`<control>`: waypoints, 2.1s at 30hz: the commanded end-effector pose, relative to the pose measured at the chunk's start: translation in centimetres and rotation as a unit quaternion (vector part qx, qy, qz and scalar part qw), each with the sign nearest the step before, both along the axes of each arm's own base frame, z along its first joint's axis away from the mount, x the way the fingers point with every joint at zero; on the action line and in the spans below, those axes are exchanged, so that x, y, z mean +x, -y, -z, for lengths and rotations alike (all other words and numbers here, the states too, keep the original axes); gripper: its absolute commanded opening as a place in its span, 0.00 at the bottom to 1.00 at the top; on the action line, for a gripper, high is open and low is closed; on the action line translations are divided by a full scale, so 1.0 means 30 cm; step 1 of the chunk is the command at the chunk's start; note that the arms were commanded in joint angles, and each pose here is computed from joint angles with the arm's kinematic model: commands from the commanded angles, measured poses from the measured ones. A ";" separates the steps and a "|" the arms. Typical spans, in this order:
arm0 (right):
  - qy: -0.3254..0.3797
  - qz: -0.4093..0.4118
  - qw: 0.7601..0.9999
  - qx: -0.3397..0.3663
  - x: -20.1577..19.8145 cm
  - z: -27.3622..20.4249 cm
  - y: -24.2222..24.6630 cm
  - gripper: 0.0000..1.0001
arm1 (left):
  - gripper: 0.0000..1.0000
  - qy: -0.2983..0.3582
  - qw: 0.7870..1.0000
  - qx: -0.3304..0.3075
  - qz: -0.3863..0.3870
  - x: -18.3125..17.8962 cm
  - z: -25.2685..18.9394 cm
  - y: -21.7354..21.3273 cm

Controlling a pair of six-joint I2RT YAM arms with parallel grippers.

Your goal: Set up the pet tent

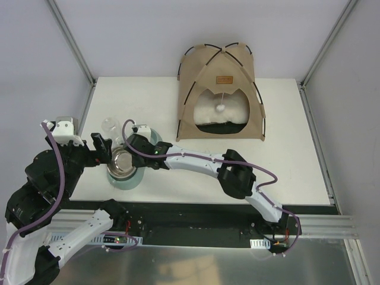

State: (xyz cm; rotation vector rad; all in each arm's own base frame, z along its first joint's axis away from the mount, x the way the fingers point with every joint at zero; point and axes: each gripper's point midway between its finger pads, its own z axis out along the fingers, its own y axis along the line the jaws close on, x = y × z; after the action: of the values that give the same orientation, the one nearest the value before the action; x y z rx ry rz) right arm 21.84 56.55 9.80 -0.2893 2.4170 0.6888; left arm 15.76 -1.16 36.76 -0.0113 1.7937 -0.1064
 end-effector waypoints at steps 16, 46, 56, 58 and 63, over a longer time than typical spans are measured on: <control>-0.053 0.052 0.997 0.012 -0.035 -0.041 0.031 0.49 | 0.92 -0.008 1.000 -0.008 0.024 -0.047 0.013 0.002; -0.036 -0.003 0.997 0.067 -0.011 -0.073 -0.029 0.28 | 0.92 -0.069 0.997 -0.020 -0.005 -0.084 0.049 -0.023; -0.051 0.015 0.995 0.080 -0.015 -0.091 -0.008 0.21 | 0.92 -0.078 0.997 -0.005 -0.013 -0.083 0.055 -0.036; -0.044 0.019 0.995 0.087 -0.011 -0.131 0.003 0.22 | 0.92 -0.081 0.997 0.001 -0.010 -0.080 0.056 -0.033; -0.007 0.030 0.997 0.071 0.003 -0.250 0.096 0.54 | 0.93 -0.088 0.996 0.004 0.003 -0.076 0.061 -0.014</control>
State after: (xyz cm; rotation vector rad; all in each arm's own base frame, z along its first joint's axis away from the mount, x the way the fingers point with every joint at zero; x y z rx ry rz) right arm 21.20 55.64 9.19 -0.1901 2.4933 0.7899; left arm 13.19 -0.65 34.36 -0.0238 1.9709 -0.1184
